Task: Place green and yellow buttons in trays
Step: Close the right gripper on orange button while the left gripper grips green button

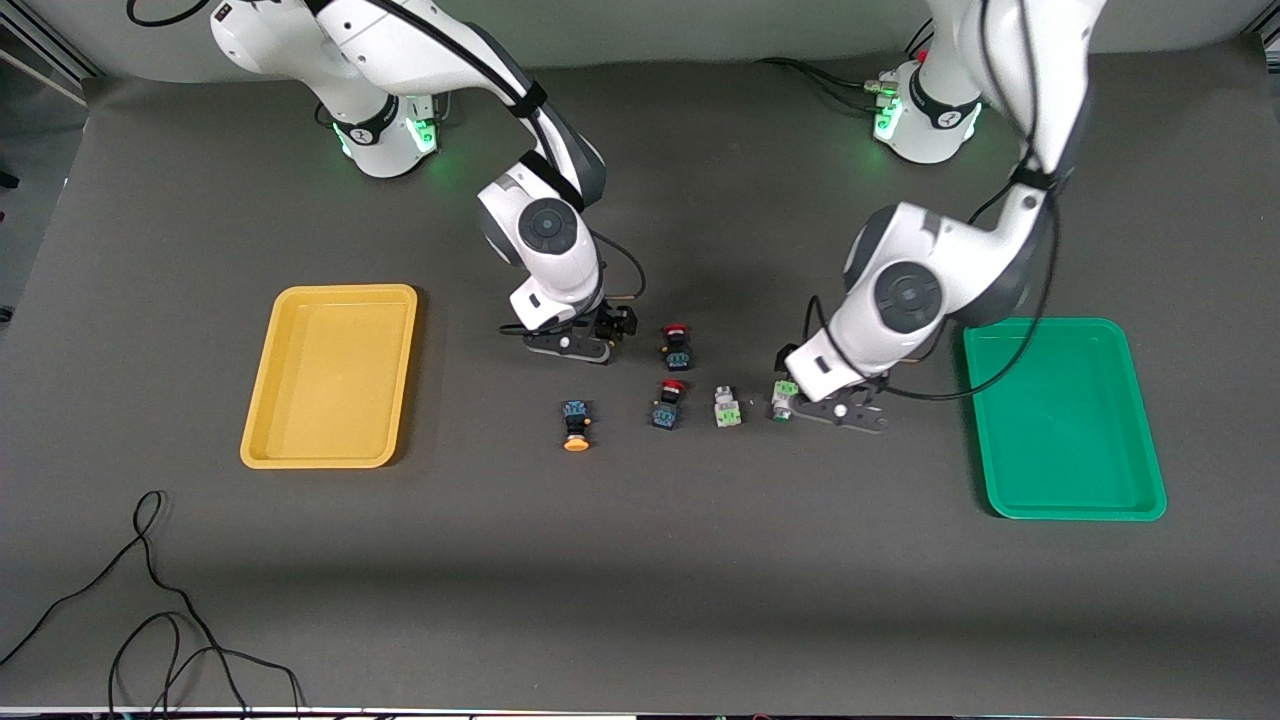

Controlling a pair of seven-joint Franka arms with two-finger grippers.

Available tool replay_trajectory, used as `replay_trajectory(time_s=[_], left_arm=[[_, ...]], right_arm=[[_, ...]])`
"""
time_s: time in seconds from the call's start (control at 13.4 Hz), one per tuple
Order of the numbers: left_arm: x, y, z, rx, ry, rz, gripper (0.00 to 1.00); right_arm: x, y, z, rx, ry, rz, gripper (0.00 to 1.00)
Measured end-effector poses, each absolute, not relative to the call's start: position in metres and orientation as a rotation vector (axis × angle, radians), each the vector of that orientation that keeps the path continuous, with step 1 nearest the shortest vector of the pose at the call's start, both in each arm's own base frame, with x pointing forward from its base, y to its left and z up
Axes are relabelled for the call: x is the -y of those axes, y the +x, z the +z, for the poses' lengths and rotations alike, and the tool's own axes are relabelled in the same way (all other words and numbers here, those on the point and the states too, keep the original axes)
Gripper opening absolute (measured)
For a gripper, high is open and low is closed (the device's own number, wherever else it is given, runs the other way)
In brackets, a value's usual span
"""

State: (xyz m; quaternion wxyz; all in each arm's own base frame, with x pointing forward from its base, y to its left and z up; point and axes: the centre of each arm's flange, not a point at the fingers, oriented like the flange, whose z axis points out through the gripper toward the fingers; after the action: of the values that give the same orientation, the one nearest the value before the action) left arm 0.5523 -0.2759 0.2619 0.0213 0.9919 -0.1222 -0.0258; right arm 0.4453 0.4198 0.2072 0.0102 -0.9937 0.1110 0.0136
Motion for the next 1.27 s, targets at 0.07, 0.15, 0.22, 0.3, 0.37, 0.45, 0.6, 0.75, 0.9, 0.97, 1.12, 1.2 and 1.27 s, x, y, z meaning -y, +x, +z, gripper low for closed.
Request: replay_trajectory(time_s=[0.07,0.15,0.22,0.3,0.37,0.45,0.6,0.75,0.9,0.97,1.12,1.2,1.27], left_arm=[[0.279,0.551,0.243,0.389,3.075,-0.066,0.99],[0.280,0.549,0.224,0.396,3.071,-0.045,0.99],[0.282,0.546,0.206,0.400,3.066,-0.021,0.99],[0.282,0.542,0.189,0.401,3.059,0.005,0.99],[0.283,0.539,0.176,0.395,3.056,0.020,0.99],[0.285,0.535,0.167,0.380,3.057,0.022,0.99],[0.292,0.533,0.167,0.343,3.061,0.031,0.99],[0.297,0.530,0.168,0.327,3.063,0.033,0.91],[0.296,0.532,0.172,0.320,3.064,0.043,0.64],[0.297,0.532,0.174,0.321,3.062,0.048,0.52],[0.300,0.532,0.180,0.347,3.063,0.066,0.42],[0.301,0.531,0.180,0.353,3.065,0.066,0.42],[0.301,0.532,0.182,0.336,3.069,0.064,0.42]], right_arm=[[-0.421,0.448,0.204,-0.347,-3.101,0.040,1.00],[-0.422,0.450,0.200,-0.349,-3.100,0.036,1.00],[-0.422,0.451,0.196,-0.350,-3.100,0.034,1.00],[-0.423,0.451,0.192,-0.351,-3.099,0.030,0.99],[-0.422,0.451,0.188,-0.352,-3.101,0.033,0.96],[-0.422,0.452,0.186,-0.354,-3.103,0.033,0.96],[-0.421,0.454,0.185,-0.359,-3.105,0.032,0.75],[-0.420,0.454,0.184,-0.360,-3.106,0.033,0.52],[-0.421,0.456,0.186,-0.359,-3.102,0.027,0.40],[-0.422,0.459,0.188,-0.361,-3.098,0.020,0.40],[-0.421,0.471,0.204,-0.372,-3.100,0.021,0.40],[-0.421,0.478,0.222,-0.375,-3.117,0.050,0.40],[-0.421,0.486,0.248,-0.379,-3.136,0.082,0.40]])
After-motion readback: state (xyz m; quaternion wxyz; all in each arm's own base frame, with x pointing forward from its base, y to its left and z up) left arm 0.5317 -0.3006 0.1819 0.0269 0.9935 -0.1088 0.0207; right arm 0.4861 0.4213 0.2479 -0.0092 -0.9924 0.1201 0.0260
